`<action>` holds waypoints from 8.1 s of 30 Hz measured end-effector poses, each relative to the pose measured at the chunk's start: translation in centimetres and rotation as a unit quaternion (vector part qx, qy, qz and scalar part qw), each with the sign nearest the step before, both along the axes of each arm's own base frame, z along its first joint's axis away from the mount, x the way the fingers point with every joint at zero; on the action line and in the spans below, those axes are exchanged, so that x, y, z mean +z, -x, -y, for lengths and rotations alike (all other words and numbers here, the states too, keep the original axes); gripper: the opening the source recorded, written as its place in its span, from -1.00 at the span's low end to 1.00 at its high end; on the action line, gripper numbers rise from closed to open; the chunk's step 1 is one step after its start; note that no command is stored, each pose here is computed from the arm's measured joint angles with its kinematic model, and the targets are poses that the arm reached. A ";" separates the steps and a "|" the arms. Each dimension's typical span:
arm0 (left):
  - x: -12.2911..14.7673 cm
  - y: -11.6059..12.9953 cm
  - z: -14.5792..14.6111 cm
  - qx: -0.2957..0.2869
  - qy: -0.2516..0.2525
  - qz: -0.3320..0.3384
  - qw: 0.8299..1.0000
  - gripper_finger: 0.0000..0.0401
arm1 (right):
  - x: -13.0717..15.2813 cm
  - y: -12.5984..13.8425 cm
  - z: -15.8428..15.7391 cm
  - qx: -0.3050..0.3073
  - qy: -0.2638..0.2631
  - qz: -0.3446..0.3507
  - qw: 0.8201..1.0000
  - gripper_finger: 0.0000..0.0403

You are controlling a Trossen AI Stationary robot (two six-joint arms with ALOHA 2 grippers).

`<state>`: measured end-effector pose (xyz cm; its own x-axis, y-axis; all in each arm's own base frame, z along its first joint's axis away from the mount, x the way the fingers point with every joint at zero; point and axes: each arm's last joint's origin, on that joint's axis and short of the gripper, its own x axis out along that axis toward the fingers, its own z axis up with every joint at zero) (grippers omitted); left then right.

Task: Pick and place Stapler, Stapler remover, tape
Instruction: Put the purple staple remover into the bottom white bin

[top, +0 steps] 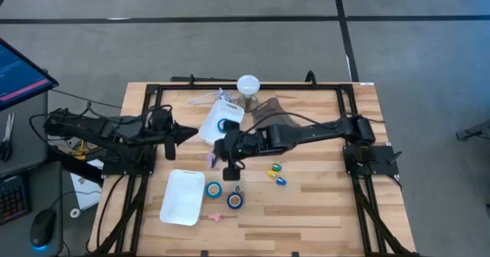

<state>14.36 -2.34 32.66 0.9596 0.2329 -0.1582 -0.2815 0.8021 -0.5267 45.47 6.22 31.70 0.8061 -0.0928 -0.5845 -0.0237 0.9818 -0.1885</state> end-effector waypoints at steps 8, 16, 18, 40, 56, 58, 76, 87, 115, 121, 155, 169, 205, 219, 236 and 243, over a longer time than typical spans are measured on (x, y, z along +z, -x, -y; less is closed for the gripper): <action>-0.1 -0.6 -0.5 0.024 0.140 0.029 0.989 -0.84 | 4.3 2.5 1.6 -0.048 0.055 0.042 0.996 -1.00; 0.5 -2.1 -1.3 0.015 0.293 0.100 0.951 -0.34 | 5.8 3.1 2.7 -0.050 0.090 0.064 0.993 -1.00; 0.6 -2.8 -1.4 -0.005 0.310 0.106 0.945 -0.22 | 5.9 3.1 2.7 -0.049 0.091 0.065 0.993 -1.00; -0.7 -6.1 -1.5 -0.074 0.315 0.065 0.944 0.20 | 5.8 3.1 2.4 -0.061 0.110 0.062 0.990 -1.00; -0.6 -6.1 -1.9 -0.067 0.292 0.072 0.951 0.08 | 5.8 3.1 2.5 -0.052 0.105 0.062 0.991 -1.00; -0.6 -6.1 -2.0 -0.067 0.292 0.074 0.951 0.06 | 5.8 3.1 2.5 -0.053 0.105 0.062 0.991 -1.00; -1.4 -6.6 -1.9 -0.076 0.219 0.031 0.972 -0.19 | 4.6 3.8 3.6 -0.066 0.070 -0.011 0.995 -1.00; -3.5 -8.9 -1.8 -0.093 0.191 -0.019 0.977 -0.30 | 4.6 4.3 5.2 -0.056 0.041 -0.101 0.992 -1.00; -4.9 -9.4 -2.8 -0.078 0.163 -0.070 0.981 -0.30 | 1.4 3.0 6.0 -0.033 0.022 -0.168 0.985 -1.00; -6.0 -10.2 -2.8 -0.073 0.168 -0.096 0.978 -0.30 | 1.5 2.8 6.2 -0.034 0.023 -0.160 0.986 -1.00; -6.4 -10.7 -3.0 -0.079 0.175 -0.094 0.977 -0.87 | 1.2 2.3 6.3 -0.029 0.030 -0.149 0.988 -1.00; -6.3 -10.8 -2.9 -0.089 0.169 -0.091 0.977 -0.87 | 1.6 2.7 6.3 -0.019 0.057 -0.156 0.986 -0.61; -5.5 -3.6 0.9 -0.124 0.135 -0.232 0.955 -0.88 | 16.6 19.1 5.8 -0.162 0.035 -0.045 0.985 -0.43; -9.0 -3.3 5.0 -0.167 0.073 -0.385 0.905 -0.88 | 17.0 20.2 6.0 -0.204 0.038 -0.040 0.977 -0.46; -12.7 -2.7 7.9 -0.170 0.042 -0.479 0.860 -0.88 | 16.9 20.0 6.2 -0.204 0.042 -0.042 0.977 -0.46; -14.3 -2.9 7.9 -0.156 0.035 -0.506 0.848 -0.88 | 16.9 20.0 6.2 -0.202 0.043 -0.041 0.978 -0.46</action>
<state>17.27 -10.25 18.39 0.3375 -0.0514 -0.9399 -0.3964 0.8979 -0.1914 25.45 0.05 48.63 0.6444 -0.4463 -0.6209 0.3453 0.8944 -0.2844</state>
